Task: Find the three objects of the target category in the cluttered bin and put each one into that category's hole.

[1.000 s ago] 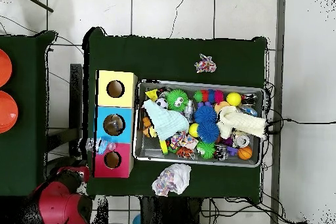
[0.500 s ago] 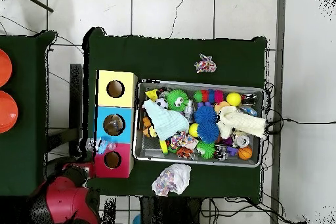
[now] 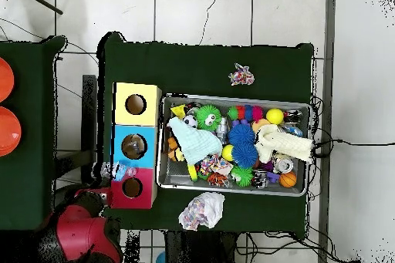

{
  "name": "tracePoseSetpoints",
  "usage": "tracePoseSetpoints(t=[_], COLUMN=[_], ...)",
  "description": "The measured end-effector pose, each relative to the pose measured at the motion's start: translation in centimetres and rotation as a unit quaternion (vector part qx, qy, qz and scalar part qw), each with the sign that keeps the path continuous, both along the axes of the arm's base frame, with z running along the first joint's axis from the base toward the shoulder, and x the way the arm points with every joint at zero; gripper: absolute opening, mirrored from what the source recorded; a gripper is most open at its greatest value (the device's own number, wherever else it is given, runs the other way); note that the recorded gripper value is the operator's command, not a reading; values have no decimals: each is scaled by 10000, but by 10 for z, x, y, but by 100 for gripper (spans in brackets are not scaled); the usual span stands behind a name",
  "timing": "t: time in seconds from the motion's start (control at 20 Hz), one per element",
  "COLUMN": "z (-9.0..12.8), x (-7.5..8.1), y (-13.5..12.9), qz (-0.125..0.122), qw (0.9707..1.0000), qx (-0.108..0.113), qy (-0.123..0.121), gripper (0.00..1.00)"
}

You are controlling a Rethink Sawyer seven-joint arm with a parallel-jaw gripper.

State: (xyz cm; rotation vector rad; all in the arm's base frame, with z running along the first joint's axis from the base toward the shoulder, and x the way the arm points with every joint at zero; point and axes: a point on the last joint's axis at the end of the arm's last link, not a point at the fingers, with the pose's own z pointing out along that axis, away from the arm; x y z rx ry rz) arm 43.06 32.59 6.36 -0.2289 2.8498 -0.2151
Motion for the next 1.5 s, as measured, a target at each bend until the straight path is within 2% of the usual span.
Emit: tracePoseSetpoints(t=[0.5, 0.95, 1.5], z=[-2, -2, 2], x=[-3, 1, 6], y=[6, 10, 3], qz=[69, 128, 195], qw=[10000, 9997, 9993], qx=[46, 192, 285], qy=[19, 73, 104], gripper=[0, 0, 0])
